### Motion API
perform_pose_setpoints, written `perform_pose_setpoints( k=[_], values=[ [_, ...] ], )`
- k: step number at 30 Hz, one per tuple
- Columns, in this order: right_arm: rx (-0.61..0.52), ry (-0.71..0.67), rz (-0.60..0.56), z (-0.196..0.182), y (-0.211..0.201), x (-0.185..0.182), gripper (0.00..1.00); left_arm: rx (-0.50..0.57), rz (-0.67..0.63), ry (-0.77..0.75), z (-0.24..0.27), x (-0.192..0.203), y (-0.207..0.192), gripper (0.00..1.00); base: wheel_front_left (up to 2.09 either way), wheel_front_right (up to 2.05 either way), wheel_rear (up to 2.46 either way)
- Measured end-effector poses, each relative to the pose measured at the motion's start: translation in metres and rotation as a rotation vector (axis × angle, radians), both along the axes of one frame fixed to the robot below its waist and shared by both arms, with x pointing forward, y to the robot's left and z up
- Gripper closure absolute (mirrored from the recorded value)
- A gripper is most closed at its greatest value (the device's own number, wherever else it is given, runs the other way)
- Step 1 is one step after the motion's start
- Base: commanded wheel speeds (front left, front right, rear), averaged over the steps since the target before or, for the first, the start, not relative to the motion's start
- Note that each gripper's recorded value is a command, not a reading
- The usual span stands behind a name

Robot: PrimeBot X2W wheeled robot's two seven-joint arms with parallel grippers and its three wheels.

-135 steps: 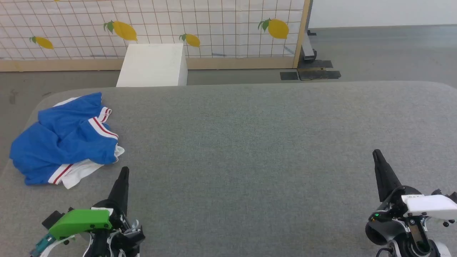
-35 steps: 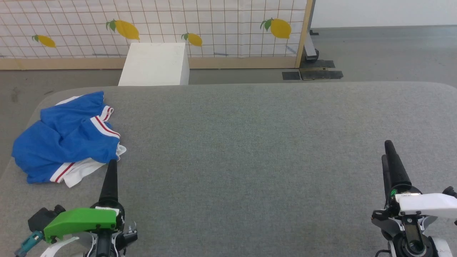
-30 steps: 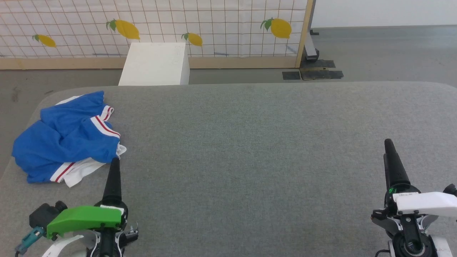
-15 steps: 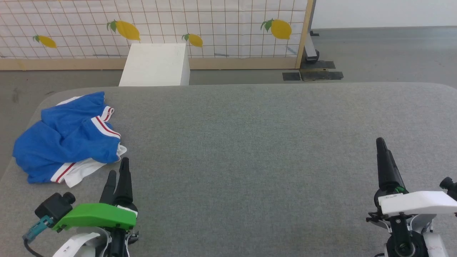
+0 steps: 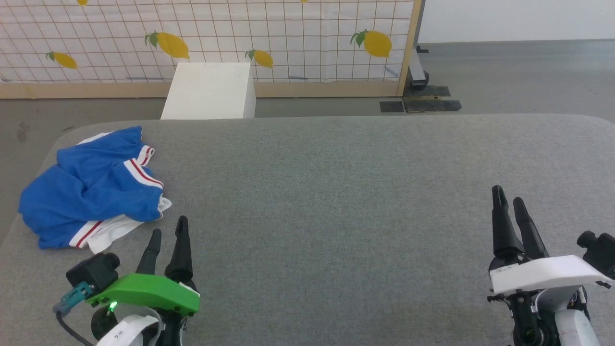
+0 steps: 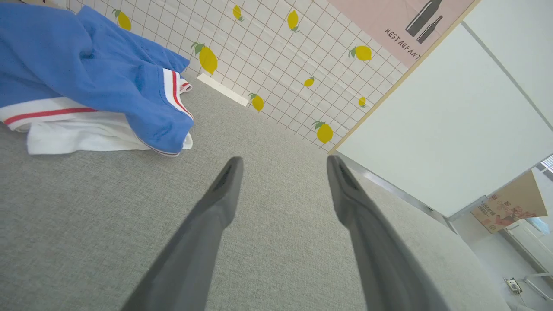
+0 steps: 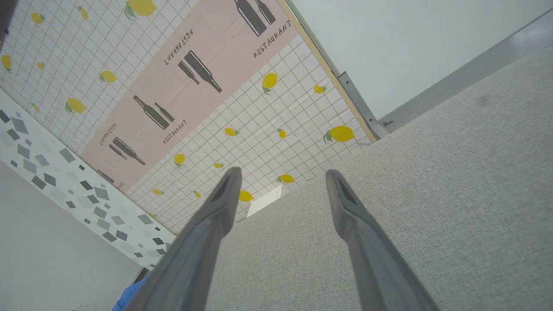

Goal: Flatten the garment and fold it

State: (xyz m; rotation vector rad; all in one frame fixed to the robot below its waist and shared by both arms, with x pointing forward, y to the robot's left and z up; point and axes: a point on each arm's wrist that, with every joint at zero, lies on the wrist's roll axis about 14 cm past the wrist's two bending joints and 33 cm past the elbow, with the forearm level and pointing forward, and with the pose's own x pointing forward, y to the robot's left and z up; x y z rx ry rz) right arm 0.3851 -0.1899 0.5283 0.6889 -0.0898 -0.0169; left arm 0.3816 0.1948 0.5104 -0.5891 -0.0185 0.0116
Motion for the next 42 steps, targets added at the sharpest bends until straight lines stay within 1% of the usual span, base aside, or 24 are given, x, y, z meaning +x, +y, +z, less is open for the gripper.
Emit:
perform_pose_setpoints(
  k=[13,30,42],
  values=[
    [-0.193,0.005,0.018,-0.001,0.007,-0.005,0.0,0.176,-0.036,0.004,-0.006,-0.005,-0.007,0.0,0.0,0.0,0.0],
    [-0.389,0.008,0.035,-0.006,0.014,-0.011,0.0,0.366,-0.065,-0.015,-0.01,-0.012,-0.012,0.0,0.0,0.0,0.0],
    [-0.519,0.006,0.047,-0.01,0.019,-0.009,0.0,0.506,-0.11,-0.033,-0.013,-0.011,-0.019,0.0,0.0,0.0,0.0]
  ],
)
